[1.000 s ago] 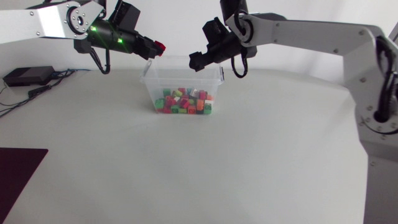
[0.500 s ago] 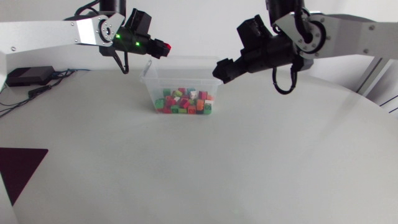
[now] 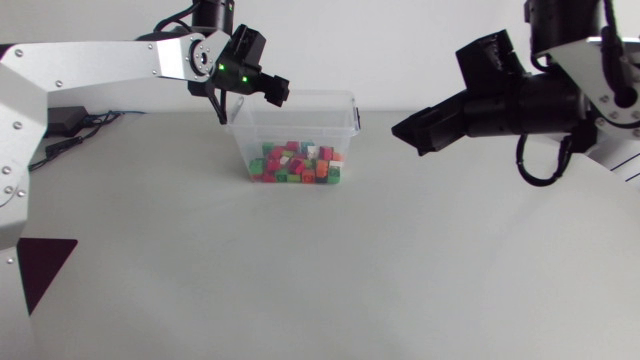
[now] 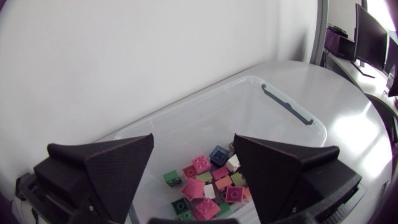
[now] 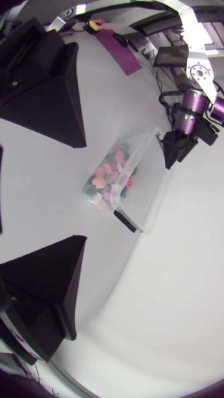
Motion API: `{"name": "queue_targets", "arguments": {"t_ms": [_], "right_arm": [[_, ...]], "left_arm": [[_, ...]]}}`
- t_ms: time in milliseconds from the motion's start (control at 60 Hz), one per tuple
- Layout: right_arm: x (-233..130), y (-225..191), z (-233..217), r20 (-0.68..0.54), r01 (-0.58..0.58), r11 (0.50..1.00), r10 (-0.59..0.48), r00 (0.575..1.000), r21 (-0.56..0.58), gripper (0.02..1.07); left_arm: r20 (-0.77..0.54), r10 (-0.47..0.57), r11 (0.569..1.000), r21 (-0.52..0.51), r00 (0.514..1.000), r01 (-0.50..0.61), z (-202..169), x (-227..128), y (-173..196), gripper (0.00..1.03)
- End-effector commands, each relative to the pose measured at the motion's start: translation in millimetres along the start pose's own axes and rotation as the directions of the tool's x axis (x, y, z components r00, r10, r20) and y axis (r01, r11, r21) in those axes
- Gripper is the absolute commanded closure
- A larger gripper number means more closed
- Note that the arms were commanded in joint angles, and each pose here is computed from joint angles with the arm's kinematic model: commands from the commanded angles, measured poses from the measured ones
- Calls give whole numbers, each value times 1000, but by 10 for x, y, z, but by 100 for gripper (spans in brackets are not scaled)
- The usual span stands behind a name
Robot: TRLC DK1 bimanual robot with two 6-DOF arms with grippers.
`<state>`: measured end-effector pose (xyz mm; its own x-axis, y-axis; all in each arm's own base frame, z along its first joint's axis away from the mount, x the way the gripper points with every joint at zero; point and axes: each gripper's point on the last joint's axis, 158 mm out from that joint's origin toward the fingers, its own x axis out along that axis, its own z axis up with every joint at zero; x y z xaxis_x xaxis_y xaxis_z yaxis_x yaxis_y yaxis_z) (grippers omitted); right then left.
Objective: Place the duplo bricks in the container
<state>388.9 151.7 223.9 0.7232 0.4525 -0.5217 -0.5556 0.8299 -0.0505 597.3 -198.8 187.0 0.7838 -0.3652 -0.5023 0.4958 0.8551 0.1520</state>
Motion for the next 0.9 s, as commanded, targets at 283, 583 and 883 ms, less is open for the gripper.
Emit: {"name": "queue_targets", "arguments": {"t_ms": [283, 583, 883], "right_arm": [[-513, -360, -233, 14, 116, 993, -117, 993, 35, 6], [-933, -625, -384, 47, 255, 963, -260, 965, 88, 6], [-1258, -632, -513, 89, 363, 925, -373, 924, 111, 6]], "left_arm": [[45, 153, 988, -20, 987, -152, -55, -907, 418, 4], [48, 272, 962, -34, 961, -270, -376, -1530, 657, 4], [94, 353, 936, -30, 931, -352, -689, -2127, 745, 4]]}}
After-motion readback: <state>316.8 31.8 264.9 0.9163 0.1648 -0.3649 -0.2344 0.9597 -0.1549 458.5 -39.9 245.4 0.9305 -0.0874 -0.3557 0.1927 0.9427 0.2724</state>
